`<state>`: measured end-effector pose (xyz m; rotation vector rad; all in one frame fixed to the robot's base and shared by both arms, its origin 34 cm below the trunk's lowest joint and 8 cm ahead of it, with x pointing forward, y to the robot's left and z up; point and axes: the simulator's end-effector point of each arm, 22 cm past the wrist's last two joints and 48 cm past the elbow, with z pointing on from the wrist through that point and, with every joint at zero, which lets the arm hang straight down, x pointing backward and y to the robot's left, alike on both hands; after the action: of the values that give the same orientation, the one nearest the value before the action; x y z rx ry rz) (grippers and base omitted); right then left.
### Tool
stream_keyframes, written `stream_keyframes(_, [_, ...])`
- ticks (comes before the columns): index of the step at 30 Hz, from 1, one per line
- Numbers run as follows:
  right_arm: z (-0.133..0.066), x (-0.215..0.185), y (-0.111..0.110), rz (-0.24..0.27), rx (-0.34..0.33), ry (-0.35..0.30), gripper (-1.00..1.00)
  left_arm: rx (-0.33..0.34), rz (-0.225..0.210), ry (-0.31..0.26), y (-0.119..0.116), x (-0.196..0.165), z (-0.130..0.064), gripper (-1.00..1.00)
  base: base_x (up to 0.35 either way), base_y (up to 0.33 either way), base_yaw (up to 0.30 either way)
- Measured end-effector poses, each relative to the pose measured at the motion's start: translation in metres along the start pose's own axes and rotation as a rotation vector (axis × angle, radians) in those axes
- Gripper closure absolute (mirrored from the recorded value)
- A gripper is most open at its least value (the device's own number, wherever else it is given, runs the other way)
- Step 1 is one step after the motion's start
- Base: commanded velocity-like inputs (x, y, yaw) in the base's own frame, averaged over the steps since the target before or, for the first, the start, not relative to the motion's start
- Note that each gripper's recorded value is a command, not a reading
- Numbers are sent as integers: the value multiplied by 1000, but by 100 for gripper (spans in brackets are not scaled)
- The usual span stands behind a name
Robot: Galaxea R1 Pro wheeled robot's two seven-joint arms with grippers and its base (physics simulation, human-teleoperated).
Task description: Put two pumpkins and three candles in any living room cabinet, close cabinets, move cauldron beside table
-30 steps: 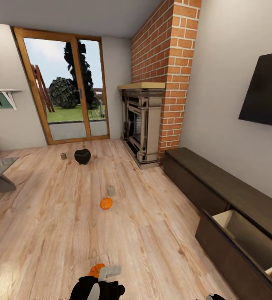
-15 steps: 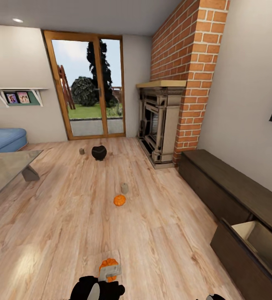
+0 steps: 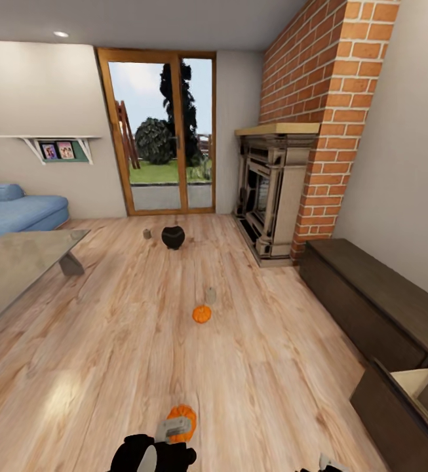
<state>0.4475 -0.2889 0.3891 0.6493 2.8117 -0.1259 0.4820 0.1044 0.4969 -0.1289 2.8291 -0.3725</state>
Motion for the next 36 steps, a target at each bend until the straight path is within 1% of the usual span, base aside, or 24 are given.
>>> stream_keyframes(15, [0,1,3,0,-5,2,-100,0,0,1,1,0,0,-100,26,-58,0])
stream_keyframes(26, [-1,0,5,-1,-6,-2,-100,-1,-1,0,1,0,0,-100,116,91,7])
stream_keyframes(32, [-1,0,5,-2,-6,-1,-100,-1,0,-1,1,0,0,-100,16,4,154])
stream_keyframes(36, [-1,0,5,-2,-7,-1,-100,1,0,-3,1,-1,0,-100,173,0,238])
